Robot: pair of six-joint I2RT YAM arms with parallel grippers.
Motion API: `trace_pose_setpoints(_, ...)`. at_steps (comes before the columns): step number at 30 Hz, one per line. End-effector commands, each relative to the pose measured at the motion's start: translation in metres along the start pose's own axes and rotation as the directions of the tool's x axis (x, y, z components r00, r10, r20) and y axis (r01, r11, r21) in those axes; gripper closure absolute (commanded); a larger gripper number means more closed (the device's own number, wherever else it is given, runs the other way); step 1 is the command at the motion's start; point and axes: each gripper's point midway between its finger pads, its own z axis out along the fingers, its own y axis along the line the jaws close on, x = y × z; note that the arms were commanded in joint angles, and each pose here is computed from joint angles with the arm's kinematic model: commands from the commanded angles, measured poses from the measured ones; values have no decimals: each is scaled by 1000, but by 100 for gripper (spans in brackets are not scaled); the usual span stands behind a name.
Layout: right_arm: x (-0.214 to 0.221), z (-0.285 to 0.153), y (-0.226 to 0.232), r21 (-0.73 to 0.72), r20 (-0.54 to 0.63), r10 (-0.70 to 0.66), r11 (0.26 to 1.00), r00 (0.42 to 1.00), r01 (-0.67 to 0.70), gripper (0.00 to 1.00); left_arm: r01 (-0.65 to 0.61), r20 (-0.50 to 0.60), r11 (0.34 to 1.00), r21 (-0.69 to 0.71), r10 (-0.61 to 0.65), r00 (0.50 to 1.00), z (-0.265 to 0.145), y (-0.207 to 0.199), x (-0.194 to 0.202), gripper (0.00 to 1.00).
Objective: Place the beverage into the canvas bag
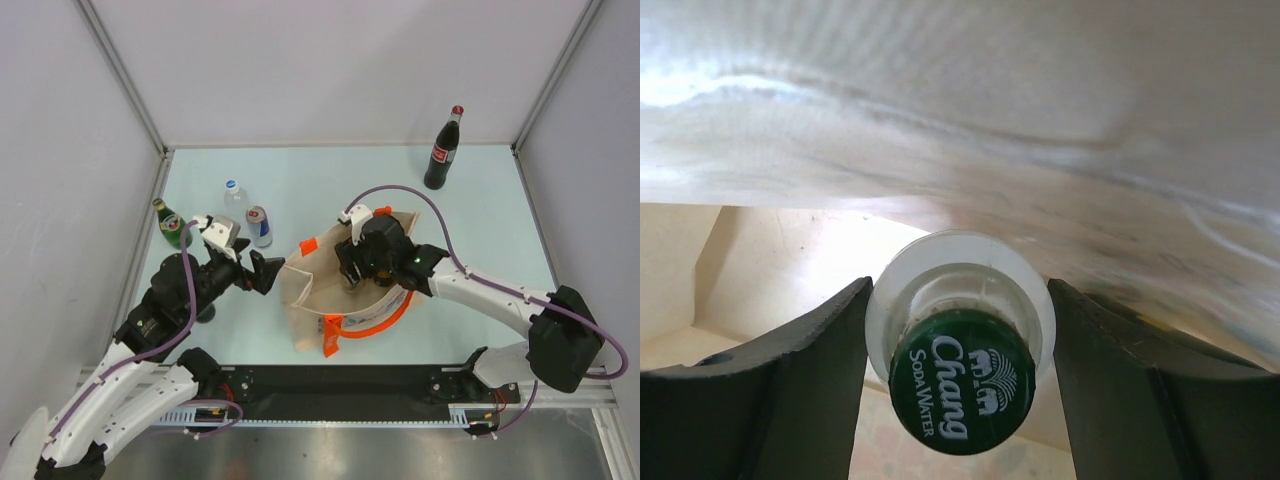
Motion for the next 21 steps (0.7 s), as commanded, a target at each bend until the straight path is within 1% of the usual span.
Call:
trace_pose_setpoints(1,-86,-35,2,-4,258,24,1000,966,-24,35,-2,26,1000,16,1,1000,0,-3,-6,0)
trace_pose_setpoints(2,-86,-36,3,-9,259,25,1000,966,-23,35,-2,25,1000,16,1,1000,0,-3,-6,0)
trace_pose_setpoints(4,-86,-36,9,-40,259,24,999,966,-15,45,-3,25,1000,16,3,1000,0,-3,-6,0)
trace_pose_setpoints(6,-89,-35,15,-75,274,31,997,961,-11,51,-3,28,1000,16,3,1000,0,-3,-7,0)
trace_pose_setpoints(8,-88,-30,22,-107,283,27,994,959,4,53,-3,28,1000,16,3,1000,0,-3,-7,0)
trace_pose_setpoints(9,-88,-27,23,-108,278,27,994,960,4,55,-2,31,1000,18,1,1000,0,-4,-7,0)
trace_pose_setpoints(11,-90,-19,25,-116,273,25,993,962,8,57,-1,31,1000,17,1,1000,-1,-4,-7,0)
trace_pose_setpoints(14,-95,-14,27,-118,282,20,993,959,14,57,-3,29,1000,16,3,1000,-1,-4,-7,0)
trace_pose_setpoints(16,-92,-6,25,-105,273,11,994,962,19,56,-3,28,1000,15,3,1000,-1,-3,-6,0)
trace_pose_setpoints(19,-83,5,23,-86,246,-4,996,969,26,53,-4,30,1000,13,4,1000,-1,-3,-7,1)
trace_pose_setpoints(21,-73,11,17,-44,221,-22,999,975,32,50,-4,30,1000,12,4,1000,-1,-3,-7,0)
